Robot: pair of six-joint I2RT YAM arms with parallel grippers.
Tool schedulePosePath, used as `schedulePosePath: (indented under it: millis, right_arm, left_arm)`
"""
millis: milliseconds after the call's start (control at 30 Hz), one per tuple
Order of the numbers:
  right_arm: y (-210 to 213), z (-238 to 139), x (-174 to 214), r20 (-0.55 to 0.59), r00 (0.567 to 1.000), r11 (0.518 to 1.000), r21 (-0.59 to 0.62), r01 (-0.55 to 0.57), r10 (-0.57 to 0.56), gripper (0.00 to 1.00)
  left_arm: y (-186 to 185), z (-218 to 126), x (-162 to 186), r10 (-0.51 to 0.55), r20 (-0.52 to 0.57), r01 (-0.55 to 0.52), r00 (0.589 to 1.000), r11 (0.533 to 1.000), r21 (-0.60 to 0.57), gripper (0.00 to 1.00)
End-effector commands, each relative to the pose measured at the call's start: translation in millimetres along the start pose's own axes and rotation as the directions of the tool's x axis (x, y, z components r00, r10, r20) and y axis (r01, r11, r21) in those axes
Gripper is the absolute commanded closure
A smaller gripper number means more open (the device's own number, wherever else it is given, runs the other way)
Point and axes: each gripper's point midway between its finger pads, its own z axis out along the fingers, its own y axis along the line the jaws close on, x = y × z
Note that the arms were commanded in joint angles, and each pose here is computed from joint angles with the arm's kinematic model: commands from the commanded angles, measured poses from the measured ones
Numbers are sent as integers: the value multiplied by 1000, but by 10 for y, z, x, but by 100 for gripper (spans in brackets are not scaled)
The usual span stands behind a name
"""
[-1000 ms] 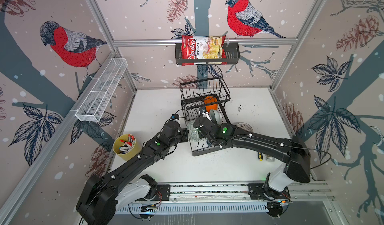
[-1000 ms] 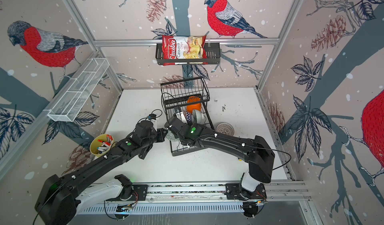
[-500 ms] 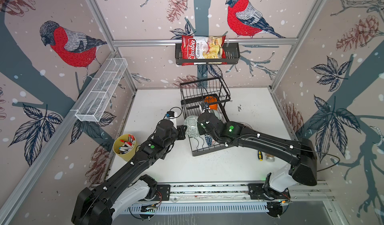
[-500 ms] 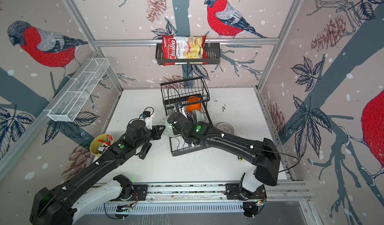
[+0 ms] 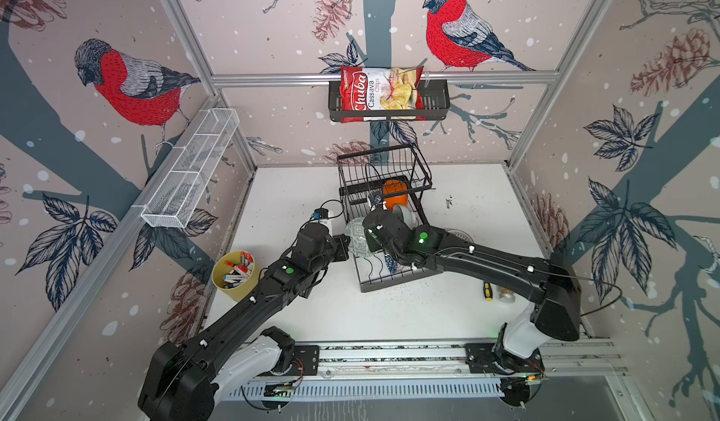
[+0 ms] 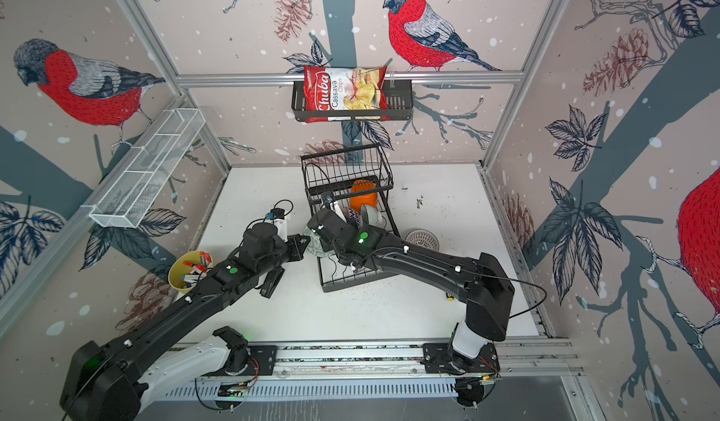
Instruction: Load the bowls into the dish rack
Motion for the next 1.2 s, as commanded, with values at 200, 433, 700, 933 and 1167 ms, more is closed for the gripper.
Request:
schedulePosePath:
  millis: [200, 433, 700, 933, 1167]
  right_arm:
    - [-32, 174, 123, -48, 998, 998, 57, 37, -35, 78]
    - [-90, 258, 157, -55, 998, 993, 106, 49, -43, 92]
    - [-115, 298, 122, -44, 996, 980, 180, 80, -73, 100]
    - [-222, 298, 85, -25, 994, 953, 284, 105, -102, 100]
    - [-331, 303, 62, -22, 990, 925, 355, 136, -137, 100]
  left_arm:
    - [-48, 27, -106, 16, 30, -17, 999, 1000, 16, 100]
    - [-11, 67, -74, 21, 15, -21, 1000, 1000, 7, 100]
    - [52, 91, -41, 14, 13, -13, 1000, 1000, -10, 100]
    - [85, 66, -55, 14, 31, -14, 999, 1000, -23, 72]
    - [148, -7, -74, 5, 58, -3, 998, 1000, -30, 33]
